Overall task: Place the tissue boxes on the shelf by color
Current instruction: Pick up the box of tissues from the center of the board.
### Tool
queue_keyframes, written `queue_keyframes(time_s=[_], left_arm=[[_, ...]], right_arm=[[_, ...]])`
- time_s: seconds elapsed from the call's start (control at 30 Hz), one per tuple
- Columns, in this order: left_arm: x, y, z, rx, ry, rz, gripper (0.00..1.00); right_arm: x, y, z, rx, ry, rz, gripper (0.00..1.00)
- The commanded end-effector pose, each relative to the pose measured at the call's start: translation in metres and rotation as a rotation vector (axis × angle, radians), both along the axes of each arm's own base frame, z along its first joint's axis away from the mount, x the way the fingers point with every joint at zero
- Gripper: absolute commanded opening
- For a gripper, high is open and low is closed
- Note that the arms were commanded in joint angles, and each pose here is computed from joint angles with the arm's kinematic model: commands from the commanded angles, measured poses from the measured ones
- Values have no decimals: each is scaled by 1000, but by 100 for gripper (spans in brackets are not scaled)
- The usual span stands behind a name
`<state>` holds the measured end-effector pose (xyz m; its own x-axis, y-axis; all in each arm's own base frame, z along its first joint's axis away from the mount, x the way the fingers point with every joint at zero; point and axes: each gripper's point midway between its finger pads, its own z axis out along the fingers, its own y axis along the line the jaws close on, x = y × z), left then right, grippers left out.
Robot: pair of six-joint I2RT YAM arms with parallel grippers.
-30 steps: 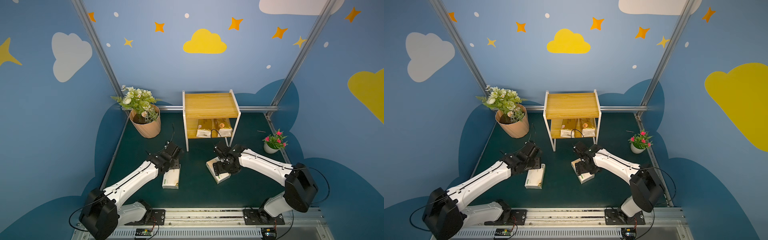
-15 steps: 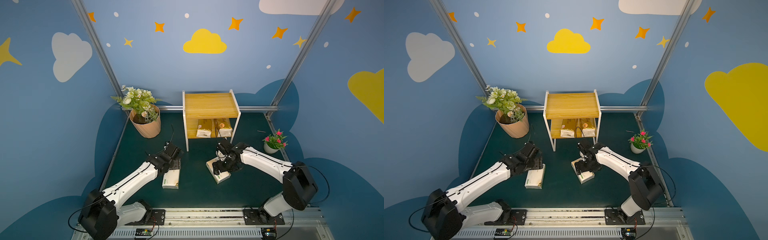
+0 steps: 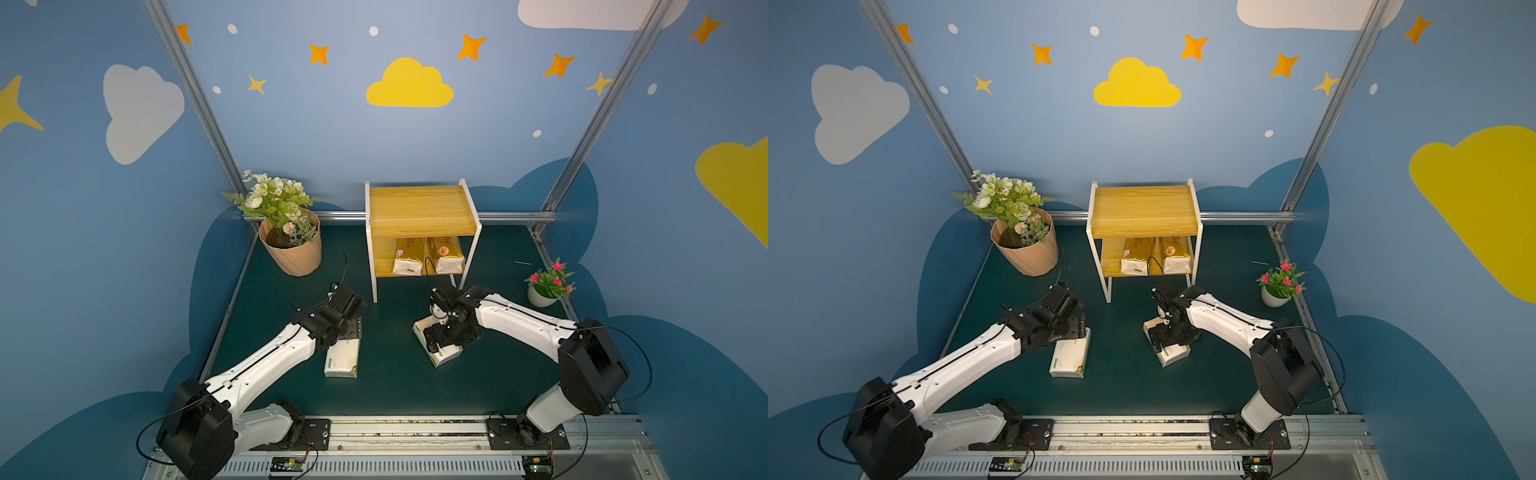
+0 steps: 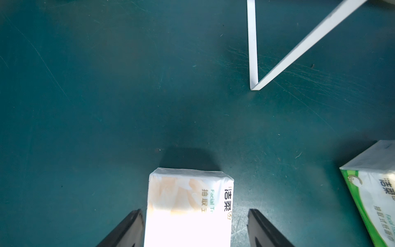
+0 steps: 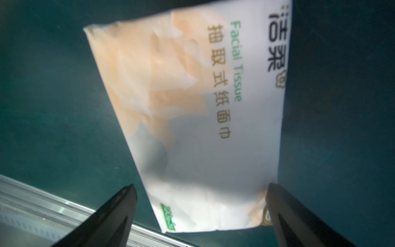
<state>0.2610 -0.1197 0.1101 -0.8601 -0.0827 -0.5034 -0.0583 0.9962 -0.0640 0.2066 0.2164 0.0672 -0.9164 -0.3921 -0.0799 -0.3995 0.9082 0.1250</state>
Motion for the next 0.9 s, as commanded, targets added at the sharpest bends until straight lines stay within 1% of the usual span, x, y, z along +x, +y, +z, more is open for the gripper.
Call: queue_keyframes(time_s=[0.0, 0.27, 0.47, 0.63, 0.87], left_arm=[[2, -1, 0, 12, -3, -6, 82], [2, 1, -1, 14, -5, -4, 83], [2, 1, 0, 16, -7, -6, 83], [1, 1, -1, 21, -3, -4, 83], [1, 3, -1, 25, -5, 0, 84]], right_arm=[[8, 4, 9, -15, -38, 29, 98], [13, 9, 22, -17, -69, 67, 98], [10, 5, 11, -41, -46, 101, 98], [5, 9, 4, -13, -20, 124, 98], [5, 4, 0, -32, -25, 137, 98]])
